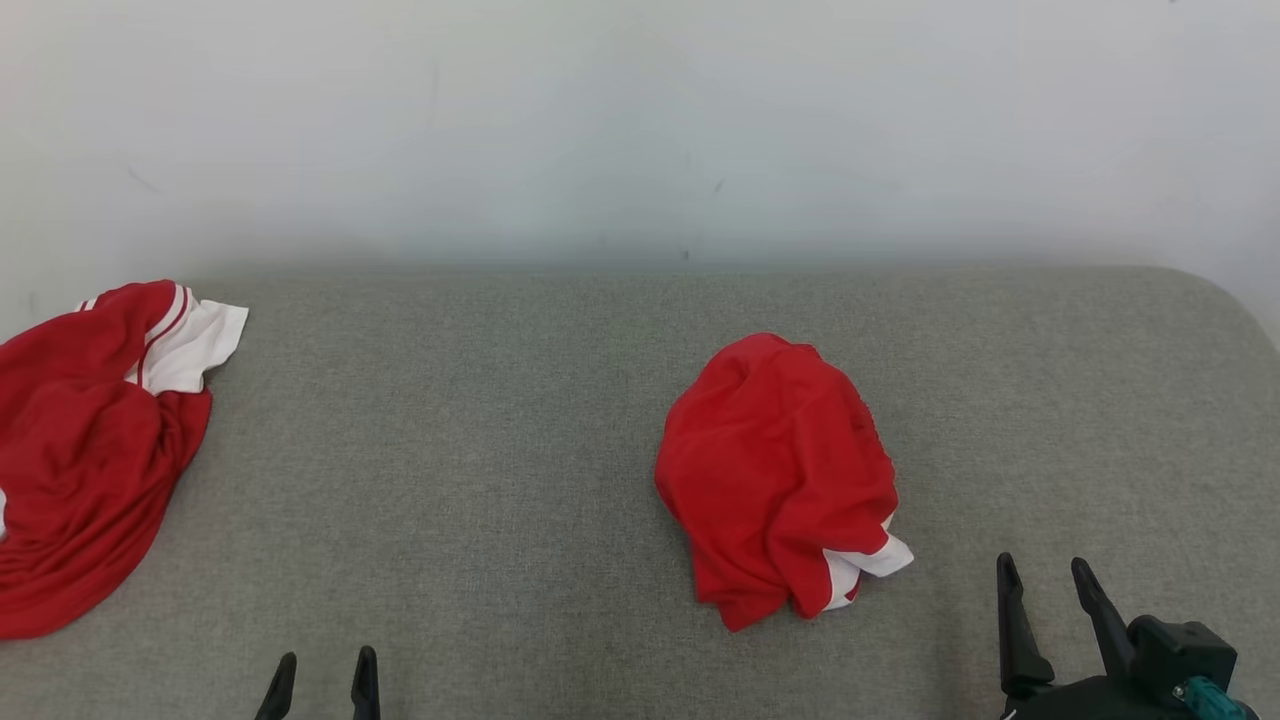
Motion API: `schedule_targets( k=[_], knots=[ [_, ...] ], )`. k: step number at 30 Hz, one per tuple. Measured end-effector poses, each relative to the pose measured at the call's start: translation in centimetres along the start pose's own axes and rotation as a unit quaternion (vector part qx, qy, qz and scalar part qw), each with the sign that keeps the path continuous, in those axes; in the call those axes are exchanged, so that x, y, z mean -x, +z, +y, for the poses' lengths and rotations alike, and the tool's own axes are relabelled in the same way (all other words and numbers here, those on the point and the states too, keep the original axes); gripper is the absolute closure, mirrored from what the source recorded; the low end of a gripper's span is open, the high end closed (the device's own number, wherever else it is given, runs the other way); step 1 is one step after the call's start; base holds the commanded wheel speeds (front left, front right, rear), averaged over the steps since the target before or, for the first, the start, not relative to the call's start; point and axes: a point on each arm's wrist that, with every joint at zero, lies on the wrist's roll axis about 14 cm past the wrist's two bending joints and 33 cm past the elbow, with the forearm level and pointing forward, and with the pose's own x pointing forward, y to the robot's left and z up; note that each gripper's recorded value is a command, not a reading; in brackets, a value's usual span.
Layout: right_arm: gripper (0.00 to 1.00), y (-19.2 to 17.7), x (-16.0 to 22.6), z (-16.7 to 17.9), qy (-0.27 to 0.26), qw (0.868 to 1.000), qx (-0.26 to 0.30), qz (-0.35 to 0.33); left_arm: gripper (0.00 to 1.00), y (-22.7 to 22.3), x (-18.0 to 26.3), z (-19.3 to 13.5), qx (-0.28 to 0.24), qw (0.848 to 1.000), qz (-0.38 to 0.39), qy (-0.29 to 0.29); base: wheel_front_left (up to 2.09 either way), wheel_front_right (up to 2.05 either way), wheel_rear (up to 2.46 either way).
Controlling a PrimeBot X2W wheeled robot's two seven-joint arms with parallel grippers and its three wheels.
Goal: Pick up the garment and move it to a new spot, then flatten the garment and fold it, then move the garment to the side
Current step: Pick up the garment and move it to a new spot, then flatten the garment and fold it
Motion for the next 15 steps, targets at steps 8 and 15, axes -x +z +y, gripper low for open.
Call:
schedule_targets(
  k=[8, 15],
  knots=[
    [0.00, -0.1, 0.1, 0.0, 0.000, 1.000, 0.002, 0.003, 0.00, -0.2, -0.2, -0.5, 0.001, 1.000, 0.003, -0.009, 0.00, 0.00, 0.00],
    [0.00, -0.2, 0.0, -0.1, -0.001, 1.000, 0.003, 0.007, 0.00, -0.4, -0.4, -1.0, 0.000, 1.000, 0.008, -0.019, 0.00, 0.00, 0.00]
  ],
)
